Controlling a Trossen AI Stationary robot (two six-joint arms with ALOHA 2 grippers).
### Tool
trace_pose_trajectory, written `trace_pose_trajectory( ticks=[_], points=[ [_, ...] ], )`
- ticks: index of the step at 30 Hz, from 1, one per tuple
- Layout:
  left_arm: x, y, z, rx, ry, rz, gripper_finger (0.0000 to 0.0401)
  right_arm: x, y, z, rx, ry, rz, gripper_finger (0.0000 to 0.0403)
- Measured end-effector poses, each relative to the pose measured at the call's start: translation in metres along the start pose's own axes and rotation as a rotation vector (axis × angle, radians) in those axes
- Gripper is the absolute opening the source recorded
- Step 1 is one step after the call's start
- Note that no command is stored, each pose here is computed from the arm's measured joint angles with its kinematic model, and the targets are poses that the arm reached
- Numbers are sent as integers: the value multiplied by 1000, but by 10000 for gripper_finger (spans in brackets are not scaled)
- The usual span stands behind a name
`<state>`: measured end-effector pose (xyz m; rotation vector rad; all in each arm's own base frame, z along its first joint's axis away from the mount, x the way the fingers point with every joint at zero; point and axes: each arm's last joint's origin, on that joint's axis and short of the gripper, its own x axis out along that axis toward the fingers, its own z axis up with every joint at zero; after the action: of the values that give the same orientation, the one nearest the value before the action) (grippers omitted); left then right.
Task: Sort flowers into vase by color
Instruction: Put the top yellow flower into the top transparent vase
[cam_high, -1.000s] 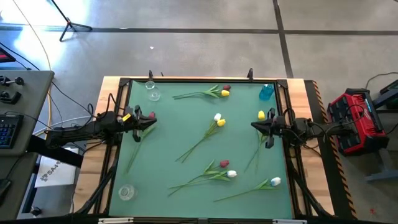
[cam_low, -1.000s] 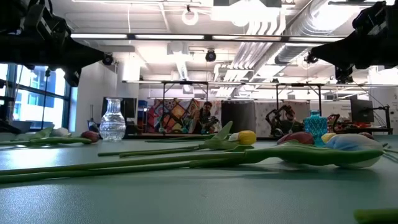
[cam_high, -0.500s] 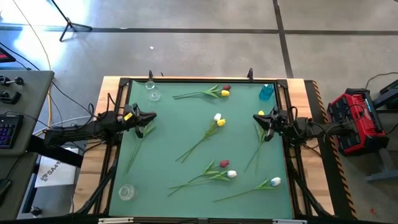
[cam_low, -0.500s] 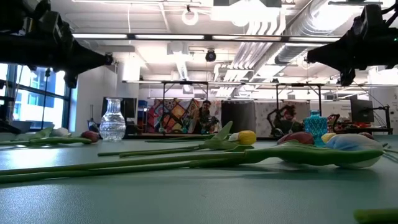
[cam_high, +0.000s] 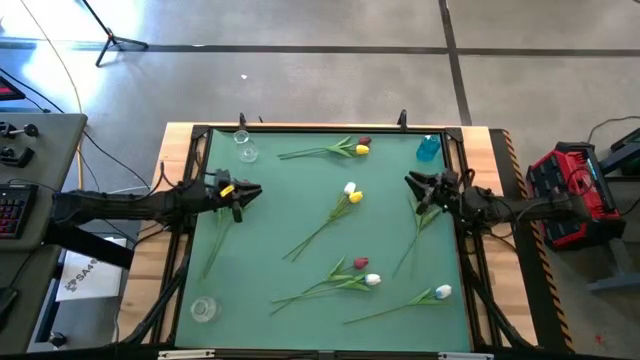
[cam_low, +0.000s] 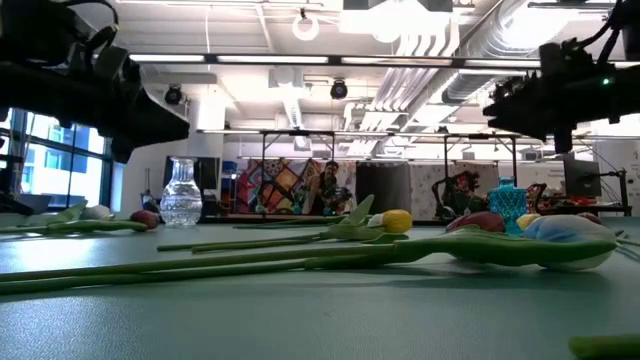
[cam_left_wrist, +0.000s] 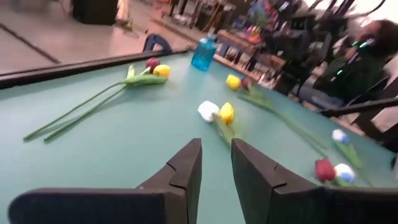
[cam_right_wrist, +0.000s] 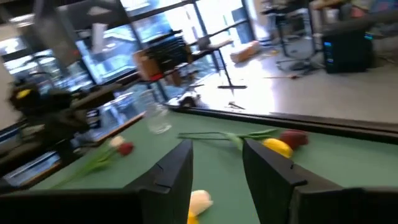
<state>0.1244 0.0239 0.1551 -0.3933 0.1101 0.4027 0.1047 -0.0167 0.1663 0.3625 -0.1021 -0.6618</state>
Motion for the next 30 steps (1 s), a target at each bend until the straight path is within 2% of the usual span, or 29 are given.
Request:
trace_pose_trajectory(
  ticks=[4,11,16,21,26,30],
  points=[
    [9,-5,8,23,38,35,77,5,-4,-2,-9,22,-48,131],
    [31,-17,29,110,79,112,77,13,-5,-10,-40,110,-14,131],
    [56,-18,37,128,135,195,83,17,-4,-13,-80,132,-25,131],
    [87,-13,43,112,233,200,140,19,-2,-14,-144,142,9,131],
    [119,-2,61,184,317,239,211,20,0,-13,-134,141,48,131],
    [142,11,80,251,329,282,227,20,1,-12,-135,137,75,131]
  ],
)
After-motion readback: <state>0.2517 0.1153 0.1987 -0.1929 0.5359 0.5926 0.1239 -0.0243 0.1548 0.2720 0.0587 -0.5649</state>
